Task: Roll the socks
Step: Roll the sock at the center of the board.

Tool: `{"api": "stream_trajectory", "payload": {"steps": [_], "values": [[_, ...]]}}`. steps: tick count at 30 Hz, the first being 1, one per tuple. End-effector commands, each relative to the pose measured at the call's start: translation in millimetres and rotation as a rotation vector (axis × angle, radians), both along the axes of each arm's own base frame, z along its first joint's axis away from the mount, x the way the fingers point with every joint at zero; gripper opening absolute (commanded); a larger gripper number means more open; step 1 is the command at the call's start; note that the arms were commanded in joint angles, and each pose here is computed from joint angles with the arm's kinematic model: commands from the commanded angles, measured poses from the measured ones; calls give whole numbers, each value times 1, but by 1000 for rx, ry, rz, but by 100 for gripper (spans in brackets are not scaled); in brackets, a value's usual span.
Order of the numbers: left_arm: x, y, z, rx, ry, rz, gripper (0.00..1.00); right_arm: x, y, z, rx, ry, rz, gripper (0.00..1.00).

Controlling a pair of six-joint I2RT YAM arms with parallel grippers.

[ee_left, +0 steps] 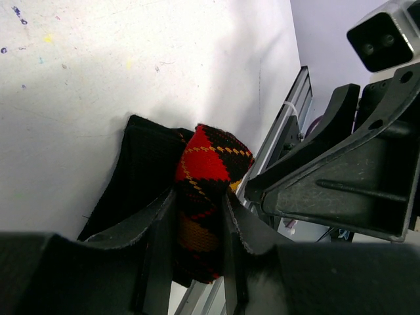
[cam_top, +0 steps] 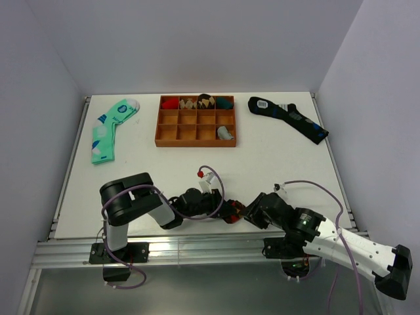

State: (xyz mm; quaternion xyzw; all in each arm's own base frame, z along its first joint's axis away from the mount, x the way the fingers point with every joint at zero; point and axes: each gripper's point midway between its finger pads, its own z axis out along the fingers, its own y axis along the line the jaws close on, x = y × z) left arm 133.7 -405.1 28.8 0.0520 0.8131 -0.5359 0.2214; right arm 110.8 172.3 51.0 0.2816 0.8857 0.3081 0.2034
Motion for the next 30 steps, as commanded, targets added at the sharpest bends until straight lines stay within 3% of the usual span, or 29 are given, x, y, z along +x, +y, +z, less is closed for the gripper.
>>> {"api": "stream_trajectory", "payload": {"steps": [1, 11, 30], "values": [[-48, 102, -137, 561, 212, -31, 0, 1, 1, 11, 15, 3, -27, 43], [-47, 96, -136, 563, 230, -34, 0, 8, 19, -6, 98, 0, -83, 44], [-60, 95, -135, 445, 363, -41, 0, 10, -7, -33, 51, -34, -221, 43]]}}
